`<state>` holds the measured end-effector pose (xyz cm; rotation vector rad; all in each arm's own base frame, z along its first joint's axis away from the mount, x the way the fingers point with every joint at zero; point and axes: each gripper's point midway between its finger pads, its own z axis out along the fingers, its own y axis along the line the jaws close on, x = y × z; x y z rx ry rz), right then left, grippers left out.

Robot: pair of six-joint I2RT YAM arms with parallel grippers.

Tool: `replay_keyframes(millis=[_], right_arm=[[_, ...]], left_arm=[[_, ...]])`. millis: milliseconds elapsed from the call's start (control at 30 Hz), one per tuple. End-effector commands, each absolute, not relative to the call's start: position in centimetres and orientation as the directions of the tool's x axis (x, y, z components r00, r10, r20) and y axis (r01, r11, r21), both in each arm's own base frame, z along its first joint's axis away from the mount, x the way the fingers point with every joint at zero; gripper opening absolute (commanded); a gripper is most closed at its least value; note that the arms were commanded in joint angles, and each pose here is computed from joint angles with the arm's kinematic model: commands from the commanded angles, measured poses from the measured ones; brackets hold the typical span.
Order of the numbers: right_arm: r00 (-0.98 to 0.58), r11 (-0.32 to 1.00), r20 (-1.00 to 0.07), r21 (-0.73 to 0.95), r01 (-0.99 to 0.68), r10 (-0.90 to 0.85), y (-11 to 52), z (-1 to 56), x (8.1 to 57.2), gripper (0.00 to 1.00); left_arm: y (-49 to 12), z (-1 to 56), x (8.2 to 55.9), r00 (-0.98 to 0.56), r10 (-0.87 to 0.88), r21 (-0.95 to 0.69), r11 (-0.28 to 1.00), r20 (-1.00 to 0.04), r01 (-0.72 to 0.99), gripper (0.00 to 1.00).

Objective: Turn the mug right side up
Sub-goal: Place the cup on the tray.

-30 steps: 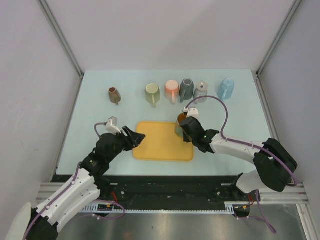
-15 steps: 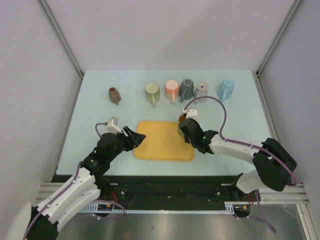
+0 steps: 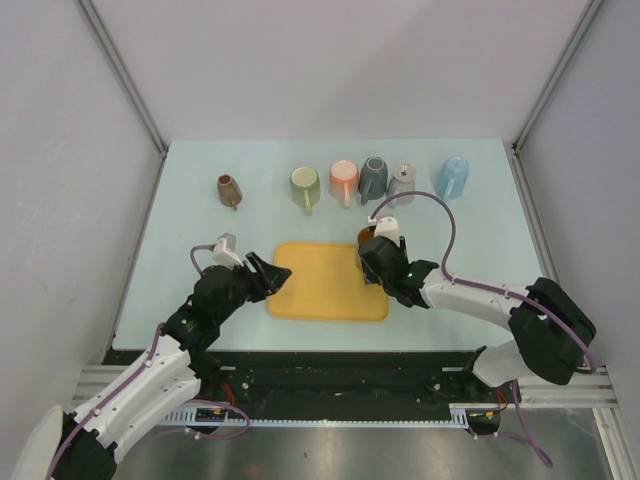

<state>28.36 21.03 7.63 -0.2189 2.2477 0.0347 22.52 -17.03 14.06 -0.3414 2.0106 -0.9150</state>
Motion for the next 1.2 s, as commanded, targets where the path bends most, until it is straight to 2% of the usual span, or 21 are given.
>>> replay_keyframes(millis=[0, 200, 233, 300, 367, 400, 433, 567, 733, 833, 933, 1167], right_arm=[[-0.554, 0.992, -0.829, -0.005, -0.126, -0.075, 21.0, 11.2, 29.0, 0.65], [-0.467, 0.994, -0.884, 0.046, -0.100, -0.006, 20.4, 18.5, 27.8, 0.70], [-0.450, 0.993, -0.893, 0.059, -0.097, 0.009, 20.1, 19.7, 27.5, 0.71], [-0.405, 0.986, -0.912, 0.124, -0.115, 0.068, 19.6, 22.8, 26.7, 0.71], [-0.375, 0.972, -0.921, 0.177, -0.158, 0.107, 19.6, 24.9, 25.3, 0.71], [-0.367, 0.968, -0.923, 0.187, -0.170, 0.114, 19.7, 25.3, 24.8, 0.71], [-0.363, 0.961, -0.925, 0.191, -0.201, 0.108, 20.2, 25.7, 24.0, 0.72], [-0.350, 0.956, -0.932, 0.185, -0.227, 0.097, 20.6, 26.1, 22.5, 0.72], [-0.381, 0.962, -0.925, 0.111, -0.249, 0.008, 21.5, 23.8, 22.2, 0.72], [-0.385, 0.946, -0.923, 0.122, -0.301, -0.003, 22.4, 23.8, 21.9, 0.73], [-0.371, 0.922, -0.928, 0.135, -0.363, -0.011, 23.1, 24.6, 21.4, 0.73], [-0.312, 0.908, -0.950, 0.142, -0.393, 0.014, 22.1, 27.0, 21.2, 0.73]], left_arm=[[-16.9, 15.8, 23.2, -0.533, -0.558, -0.715, 0.686, -0.636, 0.135, 0.62], [-17.1, 18.3, 23.7, -0.517, -0.568, -0.721, 0.676, -0.641, 0.151, 0.62], [-17.3, 20.2, 24.0, -0.503, -0.576, -0.727, 0.666, -0.644, 0.167, 0.62], [-17.8, 20.6, 24.8, -0.526, -0.563, -0.717, 0.683, -0.638, 0.139, 0.62], [-18.5, 23.3, 26.1, -0.525, -0.563, -0.718, 0.682, -0.638, 0.140, 0.62], [-18.6, 21.6, 26.9, -0.575, -0.537, -0.691, 0.719, -0.618, 0.072, 0.62], [-18.9, 24.0, 28.2, -0.561, -0.547, -0.695, 0.715, -0.621, 0.071, 0.62], [-16.6, 23.2, 32.2, -0.590, -0.566, -0.638, 0.762, -0.576, -0.109, 0.62], [-15.2, 22.1, 36.2, -0.576, -0.598, -0.616, 0.763, -0.558, -0.195, 0.62], [-14.4, 22.7, 38.5, -0.553, -0.619, -0.616, 0.755, -0.558, -0.223, 0.62], [-9.5, 21.5, 41.1, -0.504, -0.679, -0.587, 0.727, -0.534, -0.358, 0.62], [-7.3, 19.7, 42.4, -0.509, -0.701, -0.546, 0.711, -0.500, -0.443, 0.62]])
